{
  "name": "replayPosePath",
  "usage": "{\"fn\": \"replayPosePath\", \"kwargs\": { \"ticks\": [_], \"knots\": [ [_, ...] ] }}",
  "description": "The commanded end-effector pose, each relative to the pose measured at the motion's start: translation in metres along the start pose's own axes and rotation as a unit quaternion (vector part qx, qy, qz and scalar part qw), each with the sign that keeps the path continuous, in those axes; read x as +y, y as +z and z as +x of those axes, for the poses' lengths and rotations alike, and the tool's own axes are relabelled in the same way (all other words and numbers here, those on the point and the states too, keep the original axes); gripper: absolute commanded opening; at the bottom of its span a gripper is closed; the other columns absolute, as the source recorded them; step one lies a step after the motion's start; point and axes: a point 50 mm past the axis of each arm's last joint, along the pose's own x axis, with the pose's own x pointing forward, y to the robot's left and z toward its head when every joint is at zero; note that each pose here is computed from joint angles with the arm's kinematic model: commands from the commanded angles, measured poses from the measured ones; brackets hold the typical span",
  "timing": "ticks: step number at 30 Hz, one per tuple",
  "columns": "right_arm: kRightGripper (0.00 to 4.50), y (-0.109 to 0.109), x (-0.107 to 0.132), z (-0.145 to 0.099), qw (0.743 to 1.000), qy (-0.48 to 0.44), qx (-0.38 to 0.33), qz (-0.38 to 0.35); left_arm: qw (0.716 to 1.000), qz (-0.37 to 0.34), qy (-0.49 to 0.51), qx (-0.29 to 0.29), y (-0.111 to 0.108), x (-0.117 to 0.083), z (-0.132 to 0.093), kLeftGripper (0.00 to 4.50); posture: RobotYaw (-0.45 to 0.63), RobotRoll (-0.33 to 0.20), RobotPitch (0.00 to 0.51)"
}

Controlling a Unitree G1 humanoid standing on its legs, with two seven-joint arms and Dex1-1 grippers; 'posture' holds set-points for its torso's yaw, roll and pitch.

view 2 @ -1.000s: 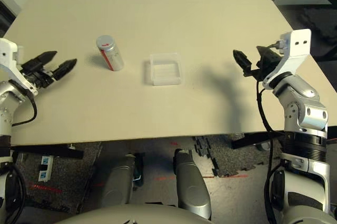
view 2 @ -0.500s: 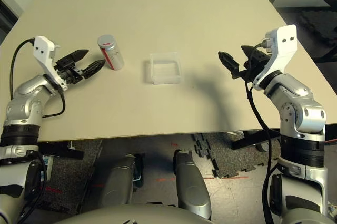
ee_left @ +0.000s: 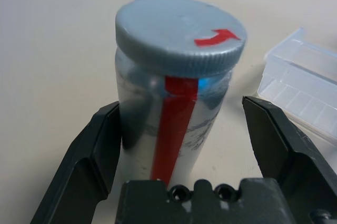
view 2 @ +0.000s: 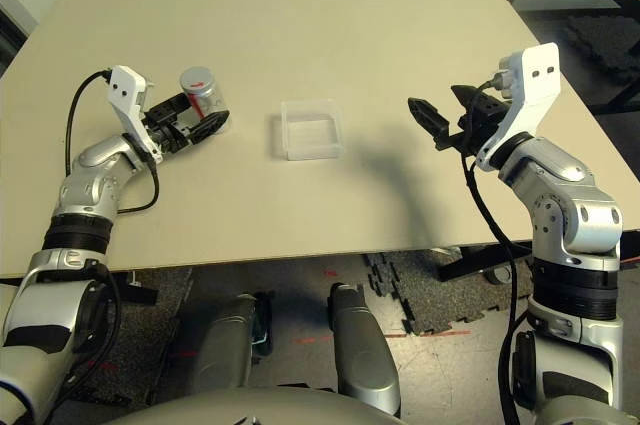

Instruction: Pour the medicine from the bottle into the box.

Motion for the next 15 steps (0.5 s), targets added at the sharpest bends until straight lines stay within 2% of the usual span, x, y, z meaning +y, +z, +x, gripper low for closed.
{"fn": "replayPosePath", "kwargs": {
  "ticks": [1,3,6,10,15],
  "knots": [
    [4.5,0.001,-0.001,-0.001,1.0,0.005,0.001,-0.002,1.0,0.001,0.007,0.007,-0.006,0.001,0.002,4.48,-0.18,0.0,0.223],
    [4.5,0.001,-0.002,-0.002,1.0,0.004,0.002,-0.002,1.0,0.001,0.015,0.004,-0.006,0.003,0.002,4.48,-0.18,0.0,0.223],
    [4.5,-0.001,-0.002,-0.001,1.0,0.005,0.003,-0.002,0.999,0.003,0.033,0.002,-0.005,0.009,0.0,3.91,-0.18,0.0,0.223],
    [4.5,-0.001,-0.002,0.001,1.0,0.009,0.003,-0.001,0.999,0.011,0.048,0.003,-0.005,0.014,-0.003,2.46,-0.17,0.0,0.223],
    [4.5,-0.001,-0.002,0.004,1.0,0.013,0.002,-0.001,0.998,0.023,0.055,0.001,-0.004,0.018,-0.004,2.45,-0.16,0.0,0.221]
  ]
}}
